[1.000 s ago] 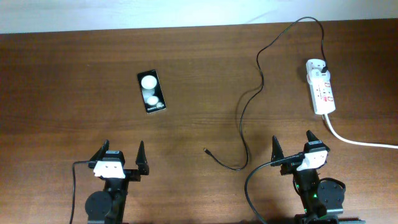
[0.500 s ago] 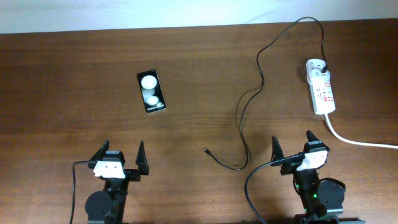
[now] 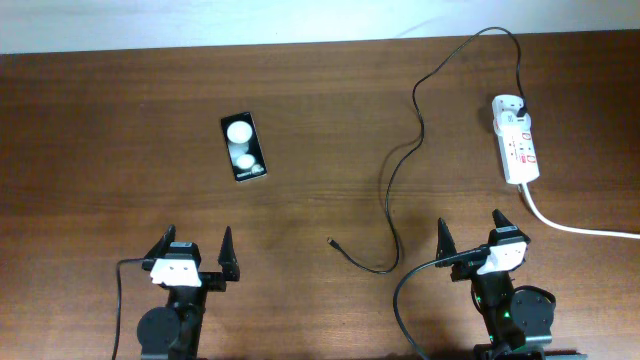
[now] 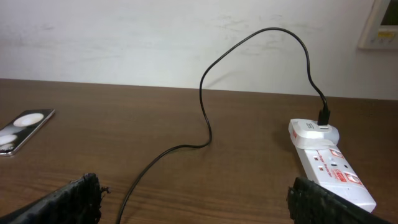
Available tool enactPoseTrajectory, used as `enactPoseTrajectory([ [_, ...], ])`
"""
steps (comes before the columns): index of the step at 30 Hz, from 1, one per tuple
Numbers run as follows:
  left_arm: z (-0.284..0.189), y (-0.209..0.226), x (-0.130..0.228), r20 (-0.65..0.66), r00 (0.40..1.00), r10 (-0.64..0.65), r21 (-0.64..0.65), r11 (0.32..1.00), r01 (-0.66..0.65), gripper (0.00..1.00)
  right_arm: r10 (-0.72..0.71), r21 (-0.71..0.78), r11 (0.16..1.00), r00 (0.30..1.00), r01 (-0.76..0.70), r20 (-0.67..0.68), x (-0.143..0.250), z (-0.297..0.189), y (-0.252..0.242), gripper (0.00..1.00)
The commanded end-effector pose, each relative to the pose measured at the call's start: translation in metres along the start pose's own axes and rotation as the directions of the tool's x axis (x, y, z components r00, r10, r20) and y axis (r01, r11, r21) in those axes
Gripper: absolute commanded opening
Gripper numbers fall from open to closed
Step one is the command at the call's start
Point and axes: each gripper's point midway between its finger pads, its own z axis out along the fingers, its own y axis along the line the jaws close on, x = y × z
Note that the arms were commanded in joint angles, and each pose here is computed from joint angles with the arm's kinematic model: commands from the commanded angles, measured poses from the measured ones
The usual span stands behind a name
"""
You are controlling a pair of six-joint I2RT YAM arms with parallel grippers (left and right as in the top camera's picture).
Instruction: Plug charger to phone and switch on socket
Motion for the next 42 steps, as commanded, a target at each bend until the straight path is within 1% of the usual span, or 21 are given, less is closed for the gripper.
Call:
enactPoseTrajectory([
  [1, 0.0, -0.001, -0.007, 0.032, 0.999, 0.013, 0.004, 1.0, -0.013, 0.99, 0.001, -0.005, 1.0, 1.0, -0.002, -0.001, 0.001, 0.0, 0.001, 0.99],
  [3, -0.001, -0.002, -0.02, 0.082, 0.997, 0.014, 0.006, 1.0, -0.014, 0.99, 0.001, -0.005, 1.0, 1.0, -0.002, -0.001, 0.001, 0.0, 0.001, 0.99],
  [6, -0.01, -0.031, -0.05, 0.157, 0.987, 0.015, 0.167, 0.985, -0.042, 0.99, 0.001, -0.005, 1.0, 1.0, -0.002, -0.001, 0.001, 0.0, 0.001, 0.99],
  [10, -0.041, -0.038, -0.112, 0.125, 0.992, 0.01, 0.191, 0.981, -0.034, 0.99, 0.001, -0.005, 1.0, 1.0, -0.002, -0.001, 0.001, 0.0, 0.001, 0.99],
  [12, -0.056, -0.043, -0.152, 0.069, 0.998, 0.011, 0.204, 0.979, -0.025, 0.99, 0.001, -0.005, 1.0, 1.0, -0.002, -0.001, 0.001, 0.0, 0.001, 0.99],
  [16, -0.047, -0.045, -0.201, -0.106, 0.994, 0.015, 0.197, 0.98, 0.006, 0.99, 0.001, -0.005, 1.0, 1.0, -0.002, -0.001, 0.001, 0.0, 0.001, 0.99],
  [17, -0.035, -0.045, -0.215, -0.167, 0.986, 0.023, 0.195, 0.981, 0.01, 0.99, 0.001, -0.005, 1.0, 1.0, -0.002, -0.001, 0.001, 0.0, 0.001, 0.99],
  [21, 0.015, -0.041, -0.236, -0.312, 0.944, 0.108, 0.187, 0.981, -0.051, 0.99, 0.001, -0.005, 1.0, 1.0, -0.002, -0.001, 0.001, 0.0, 0.001, 0.99],
  [22, 0.038, -0.032, -0.239, -0.346, 0.931, 0.117, 0.144, 0.987, -0.071, 0.99, 0.001, -0.005, 1.0, 1.0, -0.002, -0.001, 0.001, 0.0, 0.001, 0.99],
  [24, 0.071, -0.029, -0.231, -0.402, 0.908, 0.117, 0.138, 0.988, -0.067, 0.99, 0.001, -0.005, 1.0, 1.0, -0.002, -0.001, 0.001, 0.0, 0.001, 0.99],
  [25, 0.095, -0.028, -0.213, -0.462, 0.879, 0.115, 0.139, 0.989, -0.056, 0.99, 0.001, -0.005, 1.0, 1.0, -0.002, -0.001, 0.001, 0.0, 0.001, 0.99],
  [26, 0.104, -0.027, -0.202, -0.492, 0.863, 0.113, 0.139, 0.989, -0.05, 0.99, 0.001, -0.005, 1.0, 1.0, -0.002, -0.001, 0.001, 0.0, 0.001, 0.99],
  [27, 0.122, -0.027, -0.178, -0.553, 0.826, 0.11, 0.144, 0.989, -0.035, 0.99, 0.001, -0.005, 1.0, 1.0, -0.002, -0.001, 0.001, 0.0, 0.001, 0.99],
  [28, 0.129, -0.028, -0.167, -0.578, 0.809, 0.109, 0.152, 0.988, -0.025, 0.99, 0.001, -0.005, 1.0, 1.0, -0.002, -0.001, 0.001, 0.0, 0.001, 0.99],
  [32, 0.165, -0.025, -0.1, -0.714, 0.693, 0.101, 0.148, 0.989, 0.009, 0.99, 0.001, -0.005, 1.0, 1.0, -0.002, -0.001, 0.001, 0.0, 0.001, 0.99],
  [34, 0.174, -0.026, -0.068, -0.775, 0.626, 0.09, 0.147, 0.988, 0.039, 0.0, 0.001, -0.005, 1.0, 1.0, -0.002, -0.001, 0.001, 0.0, 0.001, 0.99],
  [35, 0.175, -0.026, -0.05, -0.811, 0.581, 0.066, 0.124, 0.99, 0.061, 0.0, 0.001, -0.005, 1.0, 1.0, -0.002, -0.001, 0.001, 0.0, 0.001, 0.99],
  [38, 0.179, -0.03, 0.016, -0.912, 0.411, 0.019, 0.068, 0.992, 0.107, 0.0, 0.001, -0.005, 1.0, 1.0, -0.002, -0.001, 0.001, 0.0, 0.001, 0.99],
  [39, 0.179, -0.029, 0.024, -0.921, 0.389, 0.002, 0.05, 0.992, 0.115, 0.0, 0.001, -0.005, 1.0, 1.0, -0.002, -0.001, 0.001, 0.0, 0.001, 0.99],
  [40, 0.182, -0.028, 0.042, -0.937, 0.348, -0.026, 0.019, 0.992, 0.125, 0.0, 0.001, -0.005, 1.0, 1.0, -0.002, -0.001, 0.001, 0.0, 0.001, 0.99],
  [42, 0.187, -0.027, 0.06, -0.946, 0.315, -0.069, -0.026, 0.99, 0.138, 0.0, 0.001, -0.005, 1.0, 1.0, -0.002, -0.001, 0.001, 0.0, 0.001, 0.99],
])
